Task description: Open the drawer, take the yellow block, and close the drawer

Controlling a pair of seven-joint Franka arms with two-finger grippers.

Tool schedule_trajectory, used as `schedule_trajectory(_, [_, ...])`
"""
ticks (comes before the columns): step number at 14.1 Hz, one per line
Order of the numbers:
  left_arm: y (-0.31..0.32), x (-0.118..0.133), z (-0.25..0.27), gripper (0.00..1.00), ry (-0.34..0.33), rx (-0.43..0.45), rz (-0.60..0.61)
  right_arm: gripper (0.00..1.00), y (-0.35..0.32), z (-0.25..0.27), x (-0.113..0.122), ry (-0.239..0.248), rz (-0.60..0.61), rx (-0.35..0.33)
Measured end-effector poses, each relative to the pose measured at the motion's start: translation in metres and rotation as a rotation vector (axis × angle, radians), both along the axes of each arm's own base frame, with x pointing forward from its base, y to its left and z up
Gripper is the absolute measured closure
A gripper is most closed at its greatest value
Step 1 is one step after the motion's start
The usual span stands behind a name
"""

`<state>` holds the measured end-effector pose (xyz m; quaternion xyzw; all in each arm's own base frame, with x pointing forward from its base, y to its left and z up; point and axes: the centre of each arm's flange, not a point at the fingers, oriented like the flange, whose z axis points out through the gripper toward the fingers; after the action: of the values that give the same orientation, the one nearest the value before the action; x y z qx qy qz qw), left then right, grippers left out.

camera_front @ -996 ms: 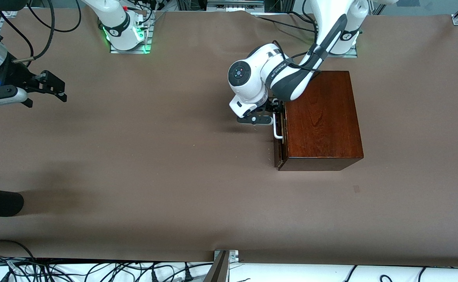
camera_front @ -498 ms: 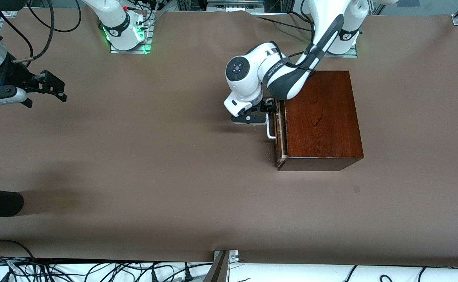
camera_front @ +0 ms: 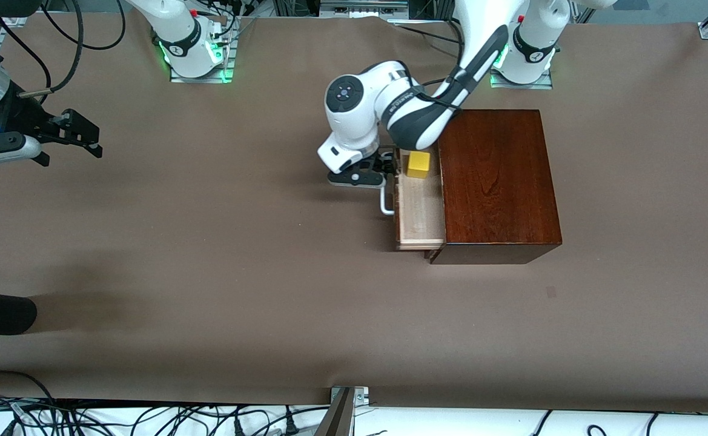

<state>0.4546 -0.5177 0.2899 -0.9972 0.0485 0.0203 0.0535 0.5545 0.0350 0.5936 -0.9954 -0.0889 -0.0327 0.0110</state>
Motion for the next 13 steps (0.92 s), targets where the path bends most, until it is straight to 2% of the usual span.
schedule_trajectory(3, [0.000, 0.007, 0.017, 0.00, -0.011, -0.003, 0.011, 0.00, 0.000, 0.000, 0.000, 0.000, 0.000, 0.000])
schedule_trajectory(7, [0.038, 0.028, 0.104, 0.00, -0.020, 0.061, 0.037, 0.00, 0.000, 0.000, 0.000, 0.001, -0.001, 0.000])
schedule_trajectory(9, [0.083, 0.048, 0.160, 0.00, -0.046, 0.072, 0.077, 0.00, -0.001, 0.000, 0.000, 0.001, -0.001, 0.000])
schedule_trajectory(13, [0.216, 0.108, 0.245, 0.00, -0.086, 0.012, 0.187, 0.00, 0.003, 0.000, 0.000, 0.000, 0.007, 0.000])
